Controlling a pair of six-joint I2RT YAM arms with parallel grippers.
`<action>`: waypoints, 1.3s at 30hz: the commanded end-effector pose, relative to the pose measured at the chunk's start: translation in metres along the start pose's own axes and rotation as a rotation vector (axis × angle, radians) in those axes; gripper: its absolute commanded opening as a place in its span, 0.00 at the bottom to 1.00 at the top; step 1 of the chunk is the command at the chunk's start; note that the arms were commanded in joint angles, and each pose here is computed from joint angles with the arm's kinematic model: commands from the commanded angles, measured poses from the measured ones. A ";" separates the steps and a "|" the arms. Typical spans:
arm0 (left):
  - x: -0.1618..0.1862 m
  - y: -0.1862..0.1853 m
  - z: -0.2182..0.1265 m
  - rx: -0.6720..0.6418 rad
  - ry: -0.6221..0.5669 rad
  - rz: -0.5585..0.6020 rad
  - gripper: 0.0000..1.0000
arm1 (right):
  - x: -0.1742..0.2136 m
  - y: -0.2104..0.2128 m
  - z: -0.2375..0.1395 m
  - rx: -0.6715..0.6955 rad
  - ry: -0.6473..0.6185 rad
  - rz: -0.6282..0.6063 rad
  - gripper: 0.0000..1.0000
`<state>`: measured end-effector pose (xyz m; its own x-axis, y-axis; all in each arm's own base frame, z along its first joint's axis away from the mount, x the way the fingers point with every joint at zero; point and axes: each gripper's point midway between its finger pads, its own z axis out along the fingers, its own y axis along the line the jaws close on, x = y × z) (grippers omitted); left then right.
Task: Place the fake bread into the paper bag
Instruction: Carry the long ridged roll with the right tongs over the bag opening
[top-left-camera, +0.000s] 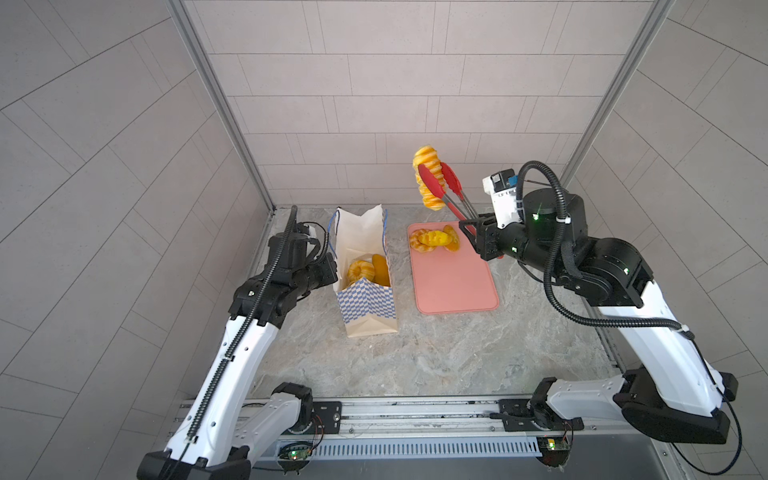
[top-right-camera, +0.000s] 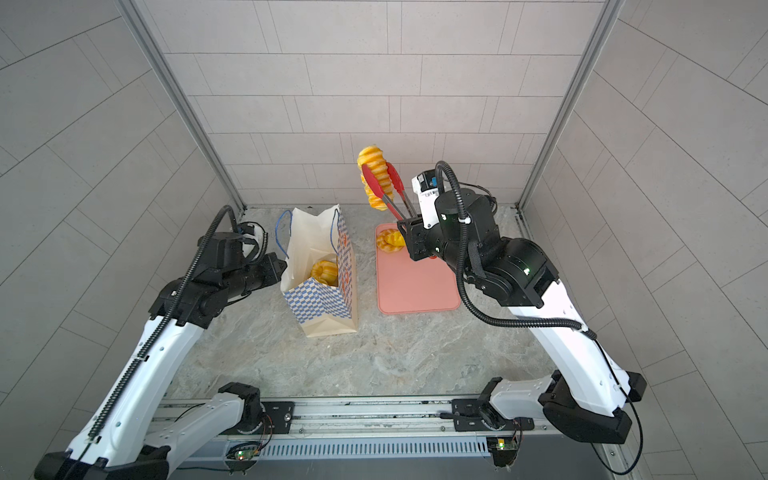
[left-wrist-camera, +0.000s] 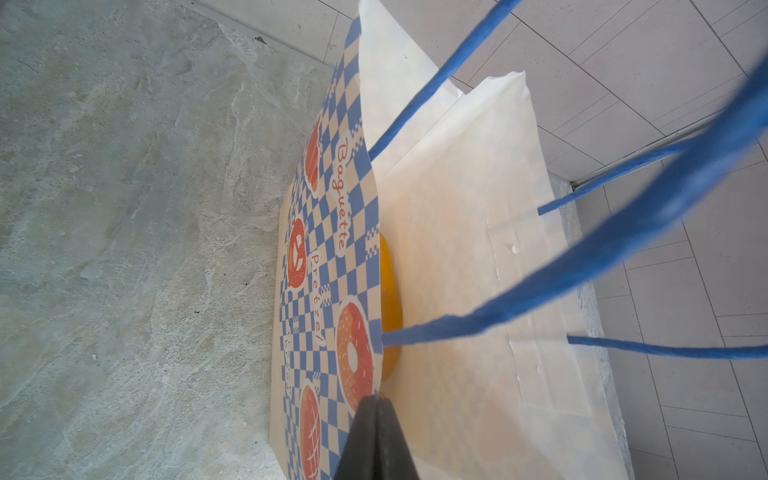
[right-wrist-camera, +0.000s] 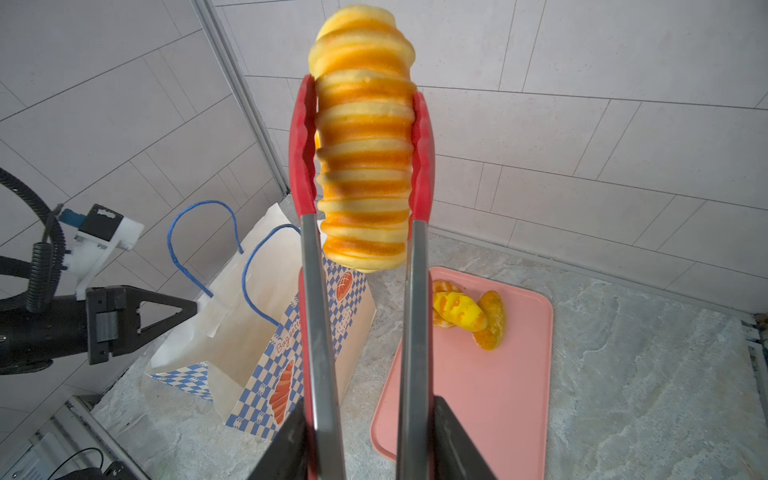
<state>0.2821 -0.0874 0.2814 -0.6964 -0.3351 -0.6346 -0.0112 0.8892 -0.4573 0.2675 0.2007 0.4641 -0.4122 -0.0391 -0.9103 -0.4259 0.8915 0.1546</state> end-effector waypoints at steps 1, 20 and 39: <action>0.000 0.002 -0.004 -0.009 -0.011 0.009 0.07 | -0.024 0.012 -0.009 -0.031 -0.092 0.025 0.43; 0.001 0.002 -0.004 -0.009 -0.012 0.007 0.07 | -0.021 0.080 0.002 -0.178 -0.068 -0.020 0.43; 0.002 0.004 -0.003 -0.013 -0.010 0.007 0.07 | 0.003 0.123 0.029 -0.232 -0.014 -0.048 0.43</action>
<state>0.2814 -0.0863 0.2818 -0.6926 -0.3363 -0.6381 -0.0132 0.8904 -0.4550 0.2343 0.3248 0.4471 -0.4126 -0.1536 -0.8978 -0.6341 0.7561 0.1621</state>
